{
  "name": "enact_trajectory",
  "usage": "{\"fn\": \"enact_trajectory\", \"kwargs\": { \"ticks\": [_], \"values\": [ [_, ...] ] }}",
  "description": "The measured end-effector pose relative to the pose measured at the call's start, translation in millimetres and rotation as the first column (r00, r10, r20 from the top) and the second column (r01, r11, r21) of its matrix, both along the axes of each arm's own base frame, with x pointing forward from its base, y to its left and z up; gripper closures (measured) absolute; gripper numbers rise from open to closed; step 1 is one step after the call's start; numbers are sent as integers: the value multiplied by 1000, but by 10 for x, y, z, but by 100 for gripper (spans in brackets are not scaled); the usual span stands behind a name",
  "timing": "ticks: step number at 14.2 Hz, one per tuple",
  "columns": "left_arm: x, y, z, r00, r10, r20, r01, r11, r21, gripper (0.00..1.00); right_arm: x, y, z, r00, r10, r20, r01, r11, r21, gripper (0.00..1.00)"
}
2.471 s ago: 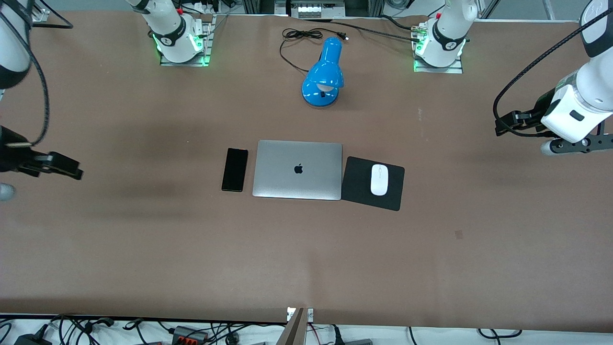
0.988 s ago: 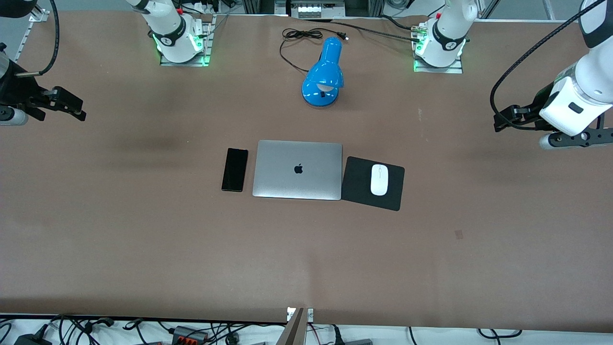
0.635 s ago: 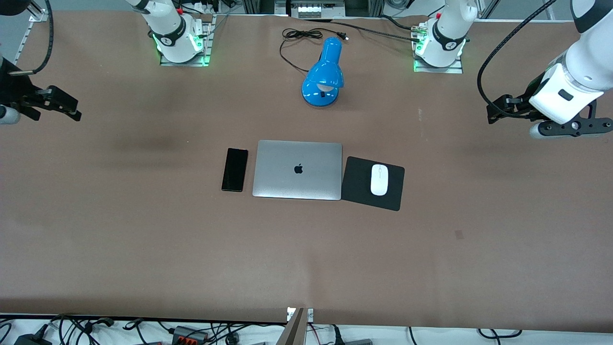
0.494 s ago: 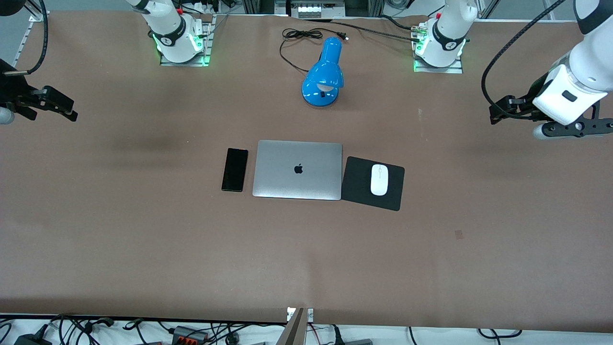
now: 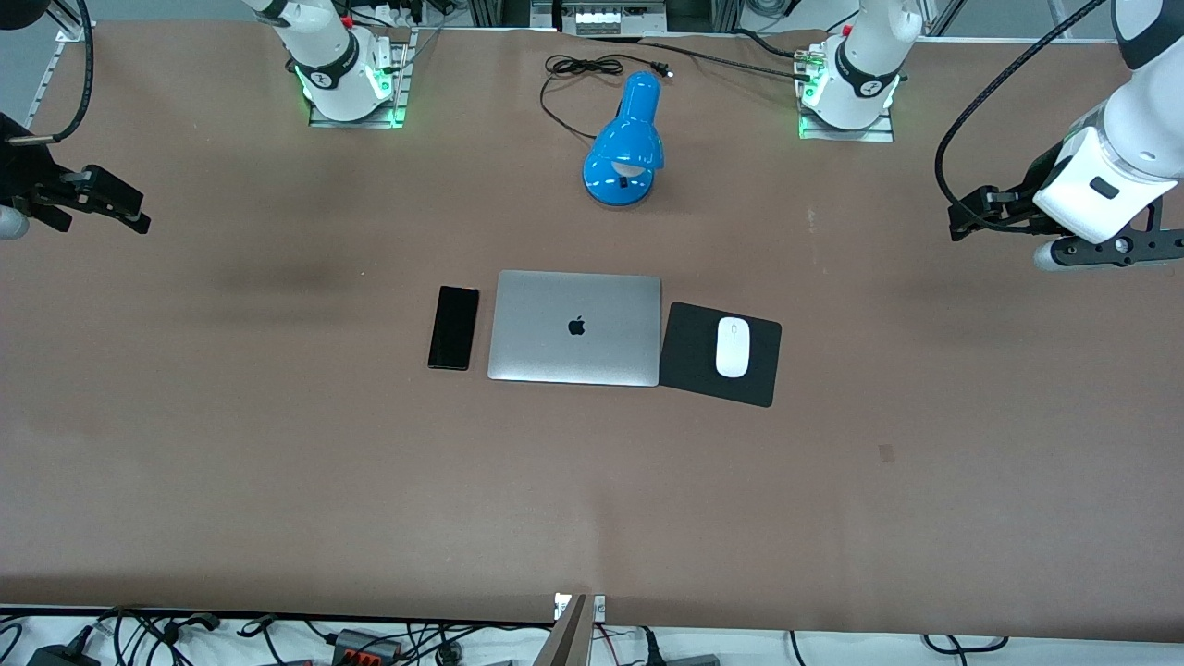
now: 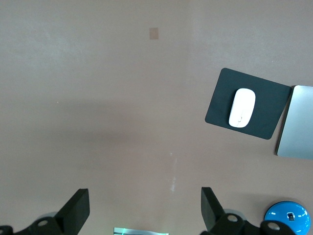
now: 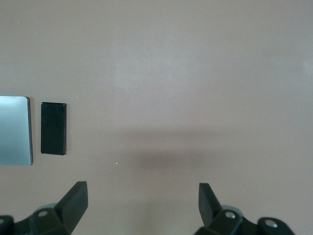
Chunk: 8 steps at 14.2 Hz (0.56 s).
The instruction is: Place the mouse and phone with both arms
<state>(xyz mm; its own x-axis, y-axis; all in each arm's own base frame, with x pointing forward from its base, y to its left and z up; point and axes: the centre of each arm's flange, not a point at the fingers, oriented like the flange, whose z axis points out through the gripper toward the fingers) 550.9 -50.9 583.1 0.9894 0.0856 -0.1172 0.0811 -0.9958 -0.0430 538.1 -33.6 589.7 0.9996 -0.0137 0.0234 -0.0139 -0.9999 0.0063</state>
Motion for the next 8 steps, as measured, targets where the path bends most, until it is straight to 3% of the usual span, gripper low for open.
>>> {"fn": "enact_trajectory", "kwargs": {
  "ticks": [8],
  "values": [
    [0,0,-2,1000,0,0,0,1000,0,0,-23,15,24,1000,3,-3,-3,1000,0,0]
  ]
}}
